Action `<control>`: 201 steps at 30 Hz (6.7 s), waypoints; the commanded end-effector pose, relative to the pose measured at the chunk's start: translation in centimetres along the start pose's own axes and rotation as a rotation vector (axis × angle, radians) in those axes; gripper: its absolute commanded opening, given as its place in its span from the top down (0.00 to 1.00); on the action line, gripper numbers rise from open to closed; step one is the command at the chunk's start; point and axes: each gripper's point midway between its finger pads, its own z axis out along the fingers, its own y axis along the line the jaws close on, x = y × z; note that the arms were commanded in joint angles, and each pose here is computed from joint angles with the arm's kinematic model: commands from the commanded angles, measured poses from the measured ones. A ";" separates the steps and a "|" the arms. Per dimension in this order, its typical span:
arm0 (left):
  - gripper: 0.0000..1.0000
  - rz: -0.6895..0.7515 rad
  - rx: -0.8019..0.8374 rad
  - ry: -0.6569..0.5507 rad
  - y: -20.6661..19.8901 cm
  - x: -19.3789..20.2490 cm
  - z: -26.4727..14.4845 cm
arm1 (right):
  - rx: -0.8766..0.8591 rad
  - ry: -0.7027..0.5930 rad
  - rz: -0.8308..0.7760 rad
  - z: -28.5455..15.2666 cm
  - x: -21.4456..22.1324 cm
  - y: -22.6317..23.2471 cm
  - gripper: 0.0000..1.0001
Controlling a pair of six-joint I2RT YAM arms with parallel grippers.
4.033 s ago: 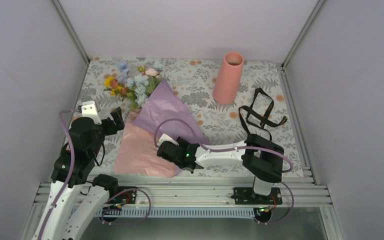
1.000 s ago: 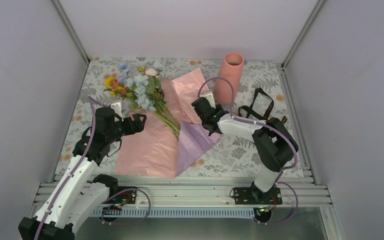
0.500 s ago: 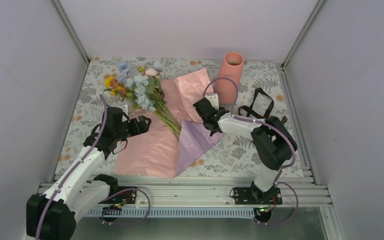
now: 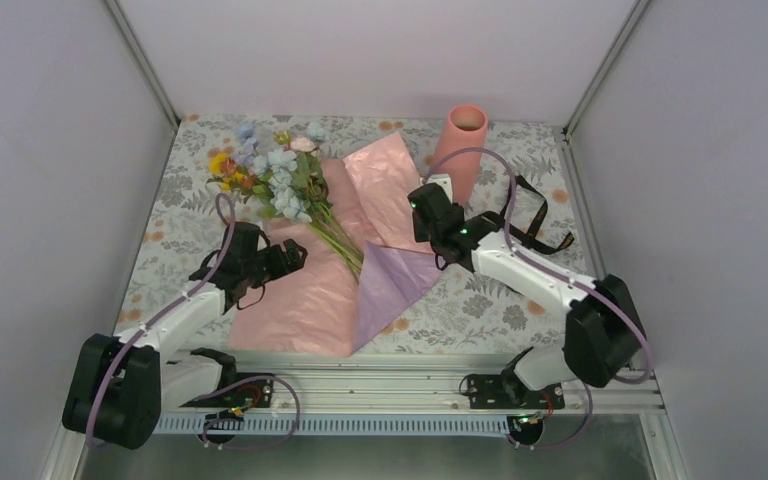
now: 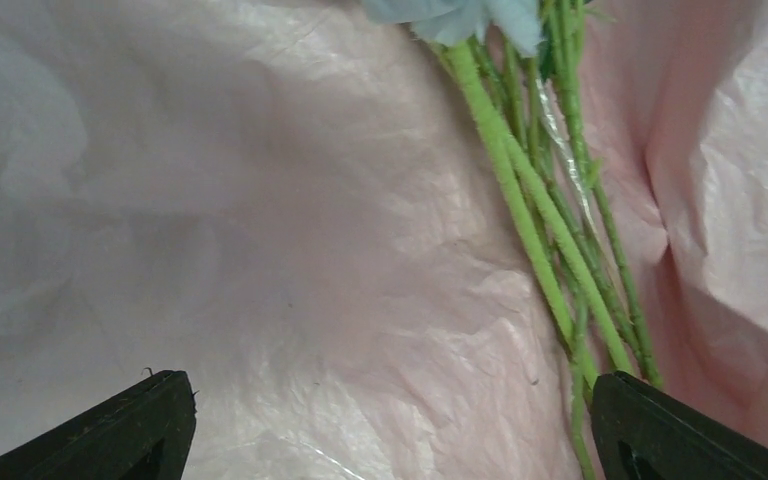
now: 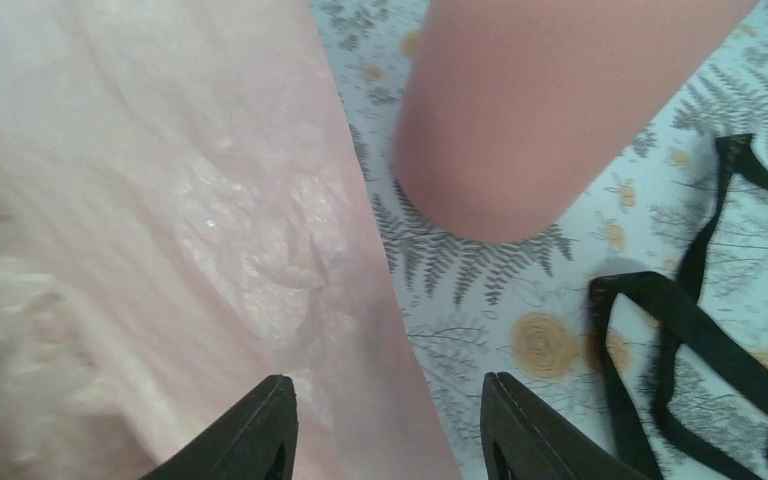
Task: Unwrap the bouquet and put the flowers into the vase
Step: Unfold the wrapping paper at the center of the board.
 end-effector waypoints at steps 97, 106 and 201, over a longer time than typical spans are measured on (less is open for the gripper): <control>0.00 0.350 0.563 0.182 -14.6 6.2 -1.9 | -0.336 -0.080 0.312 -7.4 1.0 -3.5 0.43; 0.00 0.416 0.610 0.264 -16.0 8.9 -1.1 | -0.341 -0.083 0.303 -7.2 1.0 -3.3 0.43; 0.00 -0.189 -0.261 0.051 8.2 -1.7 5.3 | -0.202 0.204 0.256 6.5 12.0 0.9 0.54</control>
